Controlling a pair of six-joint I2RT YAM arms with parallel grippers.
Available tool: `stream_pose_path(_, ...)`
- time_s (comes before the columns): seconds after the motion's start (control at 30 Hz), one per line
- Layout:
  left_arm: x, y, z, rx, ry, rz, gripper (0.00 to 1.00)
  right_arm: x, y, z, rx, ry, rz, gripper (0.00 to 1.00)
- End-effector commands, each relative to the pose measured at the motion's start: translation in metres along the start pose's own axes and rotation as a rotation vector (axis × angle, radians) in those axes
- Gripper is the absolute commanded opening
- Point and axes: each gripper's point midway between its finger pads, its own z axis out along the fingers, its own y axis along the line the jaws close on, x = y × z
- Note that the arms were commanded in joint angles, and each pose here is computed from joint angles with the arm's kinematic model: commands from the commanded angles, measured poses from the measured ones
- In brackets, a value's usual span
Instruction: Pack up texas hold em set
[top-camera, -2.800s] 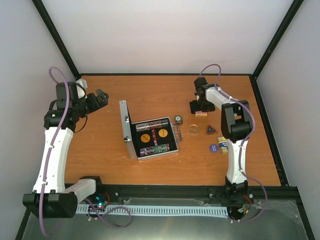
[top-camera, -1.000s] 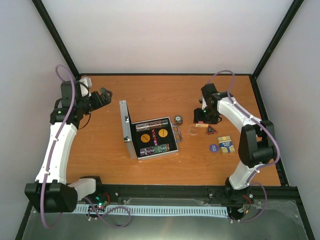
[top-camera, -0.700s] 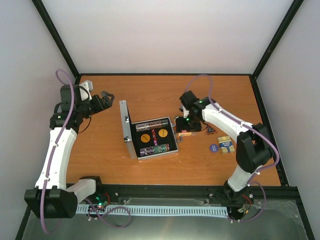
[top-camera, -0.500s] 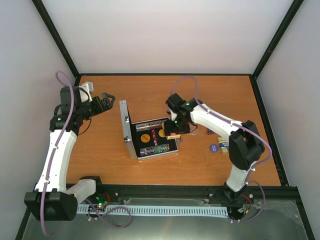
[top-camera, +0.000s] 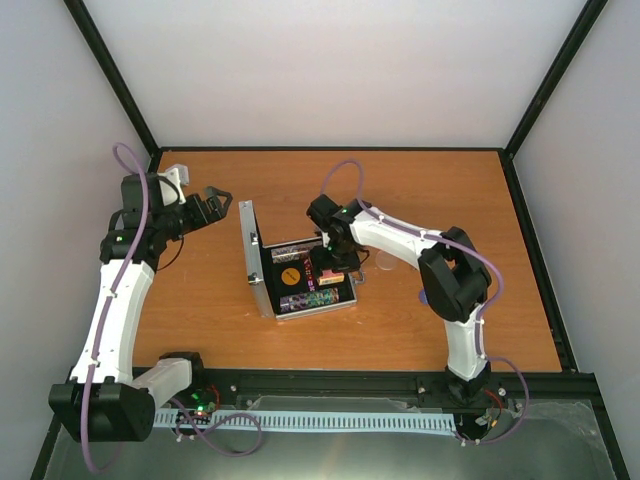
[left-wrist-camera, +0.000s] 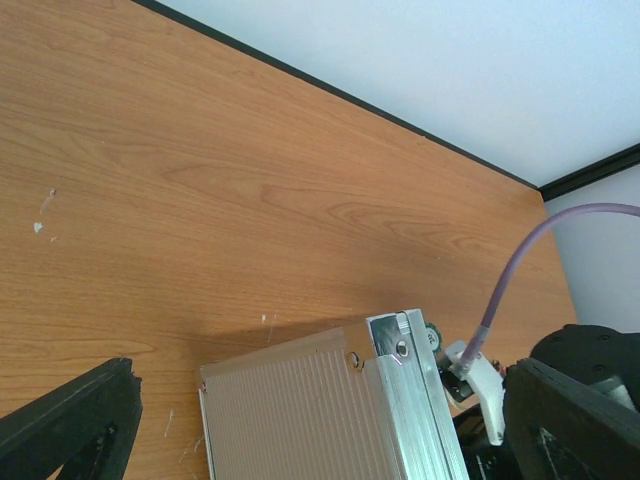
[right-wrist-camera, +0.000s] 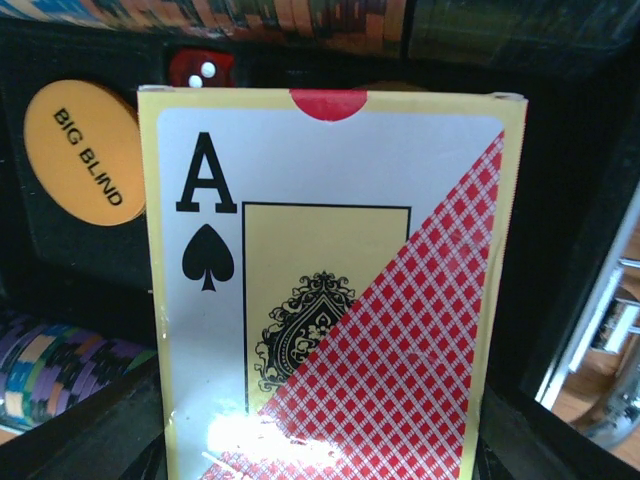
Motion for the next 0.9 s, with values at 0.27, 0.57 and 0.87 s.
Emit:
stream_pose_path(0.27,-0.003,-0.007,0.0,0.03,-0.008,0.001,1.0,-0.004,-0.015,0.01,0.165,0.013,0.016,0.58)
stream_pose_path(0.57,0.0,-0.004,0.002,0.025,-0.001,-0.002,1.0,-0.006,-0.025,0.02,0.239,0.055,0.05,0.58)
stream_pose_path(0.87,0.004,-0.001,0.006,0.025,0.013,-0.011,1.0,-0.008,-0.029,0.023,0.267,0.051,0.104,0.58)
